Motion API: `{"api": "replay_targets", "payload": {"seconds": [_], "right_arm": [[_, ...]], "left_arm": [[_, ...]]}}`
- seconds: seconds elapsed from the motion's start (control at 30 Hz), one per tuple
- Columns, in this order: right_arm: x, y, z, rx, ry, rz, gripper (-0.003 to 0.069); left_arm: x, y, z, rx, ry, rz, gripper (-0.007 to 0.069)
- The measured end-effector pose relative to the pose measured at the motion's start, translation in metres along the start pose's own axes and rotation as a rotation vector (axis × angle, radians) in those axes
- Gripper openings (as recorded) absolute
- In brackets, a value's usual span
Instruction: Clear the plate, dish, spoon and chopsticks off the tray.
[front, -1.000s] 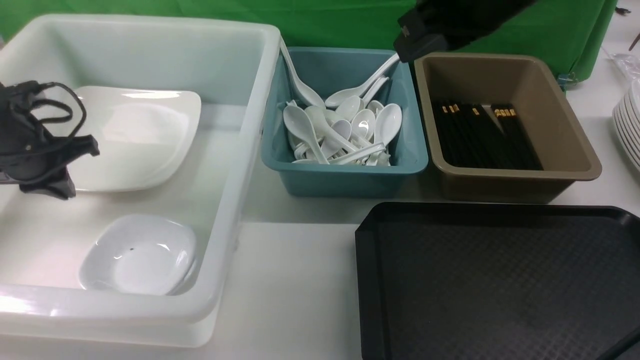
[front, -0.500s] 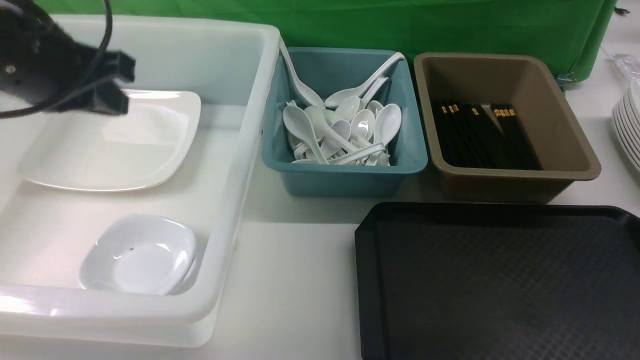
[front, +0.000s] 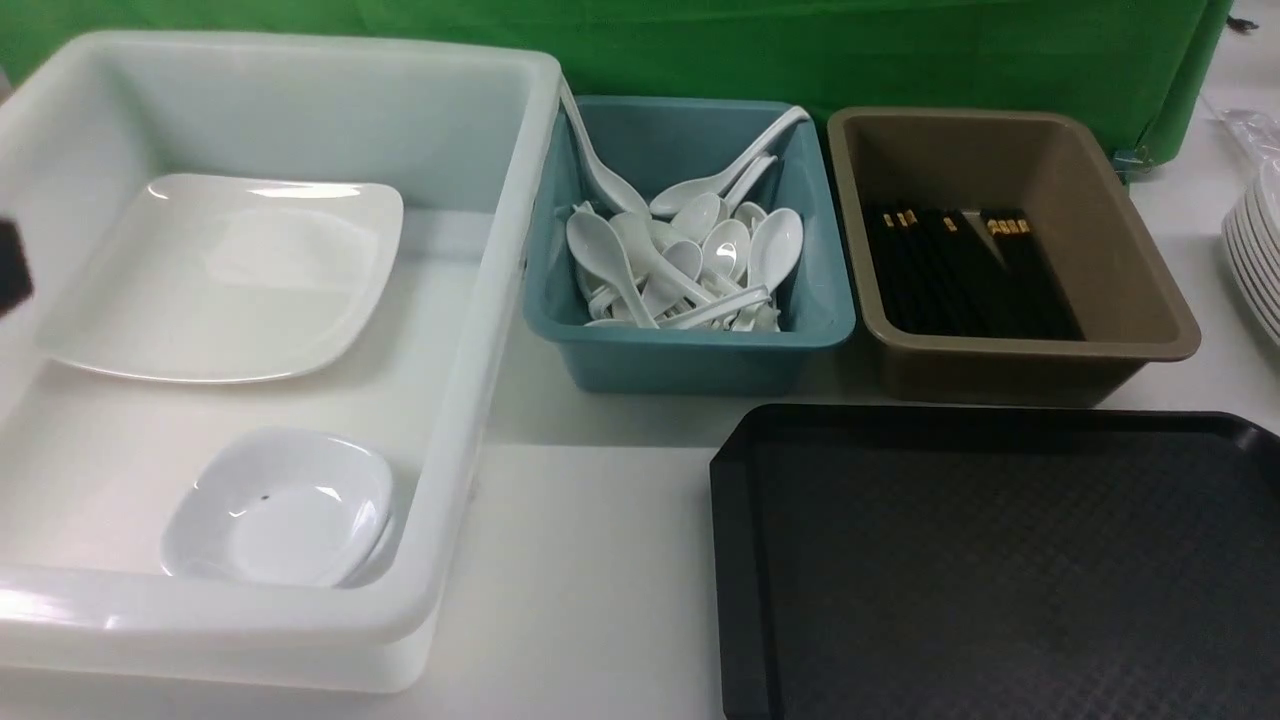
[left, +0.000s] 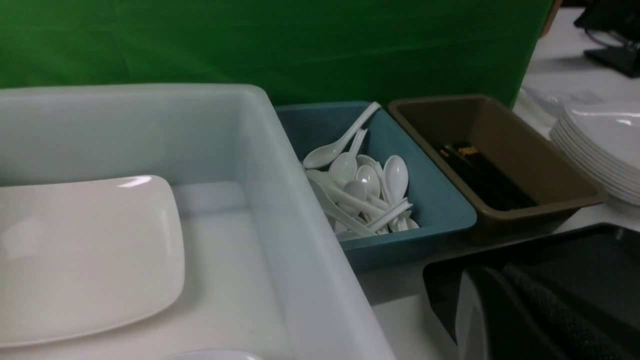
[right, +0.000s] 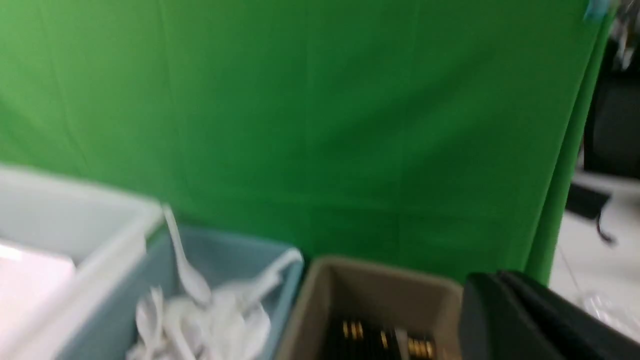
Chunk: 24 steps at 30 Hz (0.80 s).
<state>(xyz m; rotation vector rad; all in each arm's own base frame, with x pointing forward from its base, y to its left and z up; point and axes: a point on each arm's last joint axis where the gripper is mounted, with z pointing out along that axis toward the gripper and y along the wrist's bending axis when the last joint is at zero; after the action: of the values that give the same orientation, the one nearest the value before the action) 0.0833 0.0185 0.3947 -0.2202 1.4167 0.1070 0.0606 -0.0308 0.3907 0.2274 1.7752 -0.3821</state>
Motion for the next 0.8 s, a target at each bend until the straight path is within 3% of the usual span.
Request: {"api": "replay_targets", "payload": {"seconds": [0.1, 0.33, 0.8], "right_arm": [[0.036, 0.004, -0.028, -0.001, -0.131, 0.0, 0.0023], [0.049, 0.006, -0.061, 0.008, -0.308, -0.001, 0.0062], [0.05, 0.006, -0.064, 0.009, -0.326, -0.001, 0.013]], "left_arm": [[0.042, 0.004, -0.008, -0.012, -0.075, -0.064, 0.001], [0.101, 0.016, 0.005, -0.037, -0.143, -0.169, 0.001], [0.108, 0.018, 0.009, -0.045, -0.148, -0.183, 0.001]]}}
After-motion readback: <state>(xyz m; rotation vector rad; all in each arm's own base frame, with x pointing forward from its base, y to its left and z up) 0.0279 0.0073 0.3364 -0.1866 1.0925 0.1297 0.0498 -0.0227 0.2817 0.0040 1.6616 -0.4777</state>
